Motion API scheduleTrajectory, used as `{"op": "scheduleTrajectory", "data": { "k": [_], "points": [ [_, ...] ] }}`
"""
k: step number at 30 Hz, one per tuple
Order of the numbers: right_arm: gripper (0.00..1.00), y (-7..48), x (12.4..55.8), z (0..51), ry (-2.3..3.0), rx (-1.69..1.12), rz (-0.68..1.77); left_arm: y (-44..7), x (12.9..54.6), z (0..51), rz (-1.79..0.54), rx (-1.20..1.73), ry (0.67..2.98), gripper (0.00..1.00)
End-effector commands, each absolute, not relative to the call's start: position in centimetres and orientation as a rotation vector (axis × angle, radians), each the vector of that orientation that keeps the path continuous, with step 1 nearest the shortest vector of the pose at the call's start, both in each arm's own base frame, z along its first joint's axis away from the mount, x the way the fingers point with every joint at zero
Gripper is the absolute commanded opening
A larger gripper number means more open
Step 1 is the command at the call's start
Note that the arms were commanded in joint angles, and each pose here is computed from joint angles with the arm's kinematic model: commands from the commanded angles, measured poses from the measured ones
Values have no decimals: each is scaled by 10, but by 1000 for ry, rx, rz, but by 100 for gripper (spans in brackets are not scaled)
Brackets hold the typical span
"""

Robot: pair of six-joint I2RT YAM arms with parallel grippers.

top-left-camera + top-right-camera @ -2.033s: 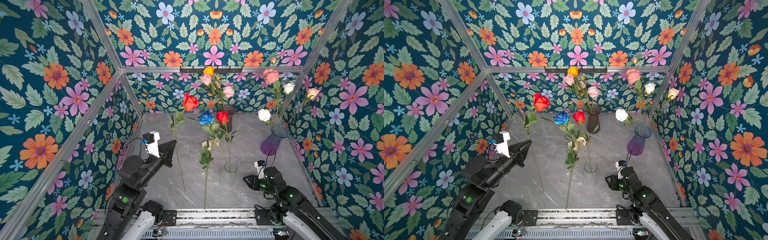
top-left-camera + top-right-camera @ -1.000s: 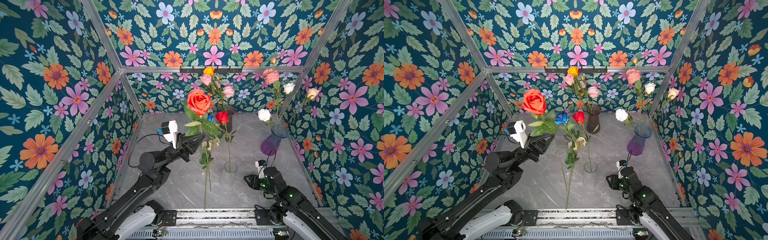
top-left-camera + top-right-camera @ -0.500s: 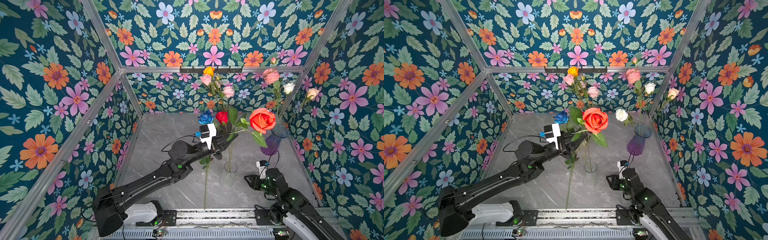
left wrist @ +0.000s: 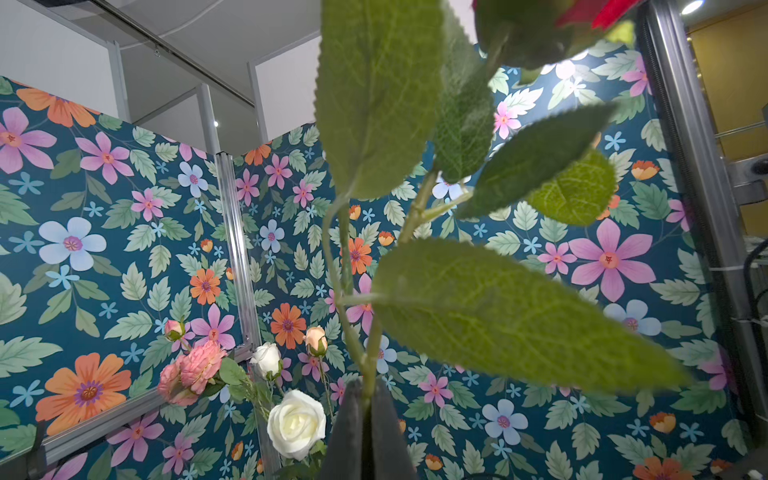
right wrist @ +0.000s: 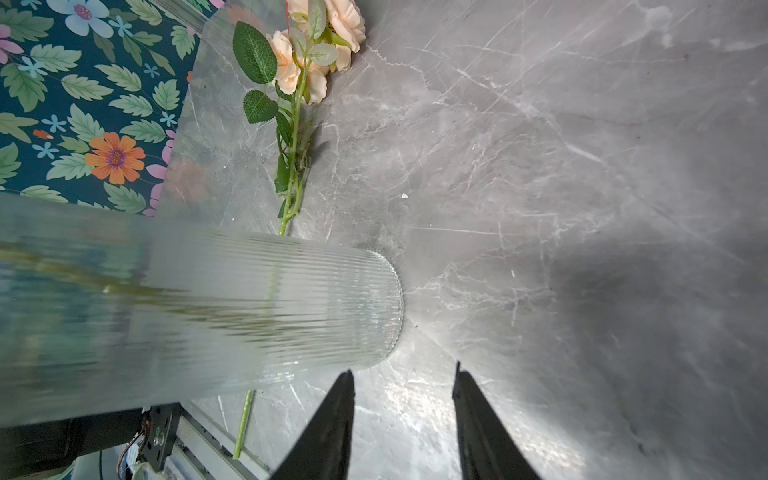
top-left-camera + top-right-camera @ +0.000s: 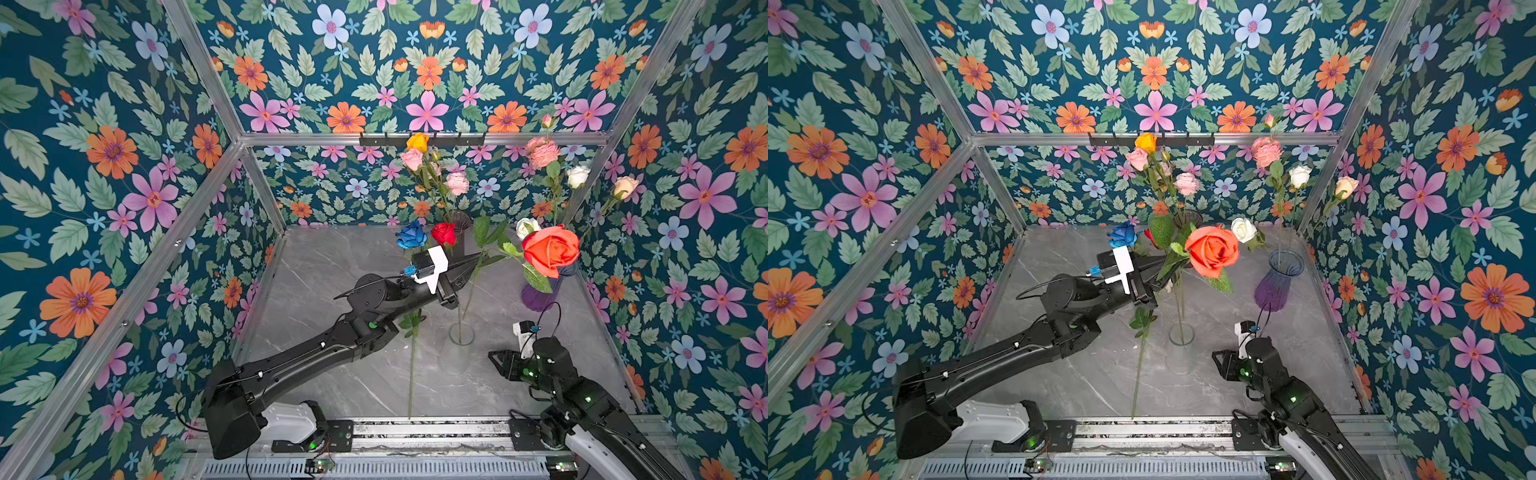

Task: Arrange the flowers into the vase
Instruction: 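Carry the red rose across toward the purple glass vase, then lower the red rose stem into the purple vase and open the left gripper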

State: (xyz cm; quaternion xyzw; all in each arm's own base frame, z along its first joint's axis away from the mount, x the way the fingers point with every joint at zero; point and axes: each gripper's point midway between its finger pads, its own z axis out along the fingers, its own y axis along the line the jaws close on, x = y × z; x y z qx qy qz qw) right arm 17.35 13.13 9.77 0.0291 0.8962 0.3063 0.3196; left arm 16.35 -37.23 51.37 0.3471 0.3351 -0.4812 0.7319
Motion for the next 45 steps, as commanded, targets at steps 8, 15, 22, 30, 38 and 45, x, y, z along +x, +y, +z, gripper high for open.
{"op": "scheduleTrajectory", "data": {
  "k": [8,15,22,30,38,45],
  "points": [
    [41,130,172,96,2360,71,800,-362,162,508,-1081,715,758,0],
    [41,130,172,96,2358,74,799,-356,164,495,-1114,674,793,0],
    [41,130,172,96,2360,77,798,-353,169,477,-1099,655,853,0],
    [41,129,172,96,2360,81,794,-380,187,447,-1106,698,1005,3],
    [41,128,172,97,2350,87,795,-389,202,424,-1069,697,1118,20],
    [41,128,171,96,2352,84,796,-390,212,412,-1028,685,1196,19]
  ]
}}
